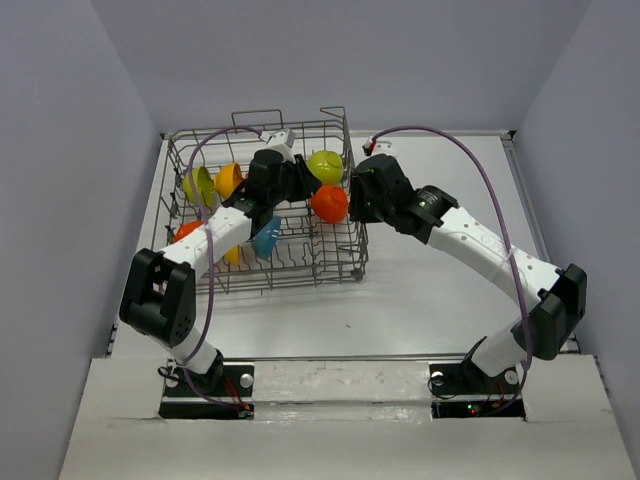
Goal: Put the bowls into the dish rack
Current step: Place the upside down bowl on the dish rack, then pick up the bowl from the center of the board.
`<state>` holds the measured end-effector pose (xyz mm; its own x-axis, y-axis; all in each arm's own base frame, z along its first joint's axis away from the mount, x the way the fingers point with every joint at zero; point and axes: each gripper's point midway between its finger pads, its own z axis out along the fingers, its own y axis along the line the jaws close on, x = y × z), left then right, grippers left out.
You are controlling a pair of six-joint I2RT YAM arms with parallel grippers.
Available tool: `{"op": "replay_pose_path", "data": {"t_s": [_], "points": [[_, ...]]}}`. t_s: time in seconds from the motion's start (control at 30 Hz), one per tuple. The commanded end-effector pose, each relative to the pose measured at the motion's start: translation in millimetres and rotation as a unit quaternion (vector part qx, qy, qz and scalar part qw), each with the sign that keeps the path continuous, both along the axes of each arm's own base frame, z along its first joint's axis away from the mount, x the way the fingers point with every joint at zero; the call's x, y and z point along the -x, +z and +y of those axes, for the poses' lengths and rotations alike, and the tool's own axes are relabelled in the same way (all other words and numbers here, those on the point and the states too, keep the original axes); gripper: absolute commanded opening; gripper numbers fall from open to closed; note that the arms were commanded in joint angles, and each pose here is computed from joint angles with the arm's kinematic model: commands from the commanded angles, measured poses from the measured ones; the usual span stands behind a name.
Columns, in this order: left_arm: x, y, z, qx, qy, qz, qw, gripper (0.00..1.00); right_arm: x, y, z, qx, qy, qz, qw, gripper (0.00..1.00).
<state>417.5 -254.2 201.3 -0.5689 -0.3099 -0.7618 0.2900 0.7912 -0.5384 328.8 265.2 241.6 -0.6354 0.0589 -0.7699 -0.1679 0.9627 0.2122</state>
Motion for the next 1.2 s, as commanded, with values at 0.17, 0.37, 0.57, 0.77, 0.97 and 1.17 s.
{"op": "replay_pose_path", "data": {"t_s": [0.17, 0.37, 0.57, 0.77, 0.97, 1.17], "points": [[5.2, 69.9, 1.1, 0.007, -0.009, -0.075, 0.997, 0.34, -7.6, 66.1, 5.4, -0.041, -0.004, -0.068, 0.997, 0.51], [4.8, 76.0, 6.8, 0.001, 0.004, -0.08, 0.997, 0.34, -13.0, 88.8, 1.5, -0.042, -0.014, -0.092, 0.995, 0.59], [5.3, 80.2, 14.3, -0.006, 0.019, -0.088, 0.996, 0.34, -22.1, 115.1, -29.6, -0.026, -0.09, -0.14, 0.986, 0.66], [12.0, 83.6, 18.1, 0.006, 0.024, -0.097, 0.995, 0.35, -52.6, 136.5, -87.1, -0.057, -0.161, -0.165, 0.972, 0.66], [19.1, 95.9, 20.7, 0.014, 0.022, -0.109, 0.994, 0.36, -117.7, 88.8, -161.3, -0.075, -0.234, -0.111, 0.963, 0.63], [24.5, 106.4, 21.5, 0.017, 0.017, -0.117, 0.993, 0.36, -170.3, 11.2, -148.8, -0.066, -0.24, -0.047, 0.967, 0.58]]}}
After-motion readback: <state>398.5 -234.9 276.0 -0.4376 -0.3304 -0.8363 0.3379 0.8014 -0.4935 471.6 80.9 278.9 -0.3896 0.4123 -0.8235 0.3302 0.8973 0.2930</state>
